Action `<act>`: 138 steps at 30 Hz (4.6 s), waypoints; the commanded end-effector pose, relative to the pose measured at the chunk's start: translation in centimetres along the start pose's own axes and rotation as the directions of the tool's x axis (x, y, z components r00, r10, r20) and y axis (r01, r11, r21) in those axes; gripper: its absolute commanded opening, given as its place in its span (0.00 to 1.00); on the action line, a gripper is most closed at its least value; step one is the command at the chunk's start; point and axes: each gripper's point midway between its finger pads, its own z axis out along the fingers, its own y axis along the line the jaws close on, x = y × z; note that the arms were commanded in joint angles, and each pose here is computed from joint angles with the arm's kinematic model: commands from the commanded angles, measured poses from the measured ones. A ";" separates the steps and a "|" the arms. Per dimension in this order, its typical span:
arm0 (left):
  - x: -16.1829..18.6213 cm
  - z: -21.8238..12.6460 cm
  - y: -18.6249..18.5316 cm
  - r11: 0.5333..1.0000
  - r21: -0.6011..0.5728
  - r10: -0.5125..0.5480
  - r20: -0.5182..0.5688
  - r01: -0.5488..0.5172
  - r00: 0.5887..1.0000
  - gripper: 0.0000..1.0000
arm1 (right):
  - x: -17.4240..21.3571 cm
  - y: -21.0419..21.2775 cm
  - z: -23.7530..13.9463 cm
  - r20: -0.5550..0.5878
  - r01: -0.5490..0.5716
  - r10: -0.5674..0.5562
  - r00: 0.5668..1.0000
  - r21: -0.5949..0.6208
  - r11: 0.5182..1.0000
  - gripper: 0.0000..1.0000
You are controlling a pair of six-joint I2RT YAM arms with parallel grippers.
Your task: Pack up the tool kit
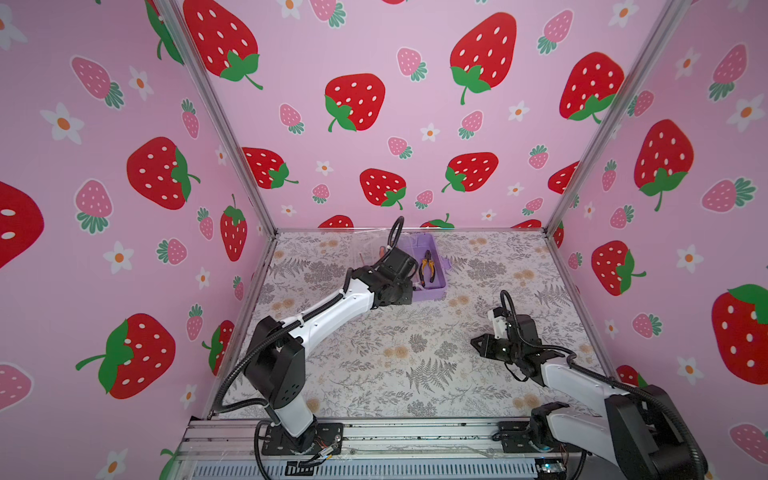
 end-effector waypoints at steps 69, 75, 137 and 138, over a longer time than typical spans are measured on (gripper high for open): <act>-2.5 -14.7 12.9 0.957 0.181 -0.290 0.584 0.226 0.758 0.99 | -13.9 4.0 -20.5 0.669 0.000 -0.210 0.713 0.299 0.954 0.72; 0.9 -11.9 14.8 0.954 0.126 -0.295 0.564 0.273 0.771 0.99 | -14.4 4.1 -23.3 0.711 -0.056 -0.204 0.673 0.325 0.944 0.99; 2.6 5.3 18.6 0.732 0.262 -0.659 0.039 0.629 0.751 0.25 | -19.0 5.4 6.1 0.168 0.064 -0.043 0.985 -0.126 0.990 0.41; 2.5 5.4 18.7 0.730 0.260 -0.662 0.040 0.632 0.749 0.24 | -19.1 5.4 6.4 0.163 0.064 -0.042 0.986 -0.131 0.989 0.41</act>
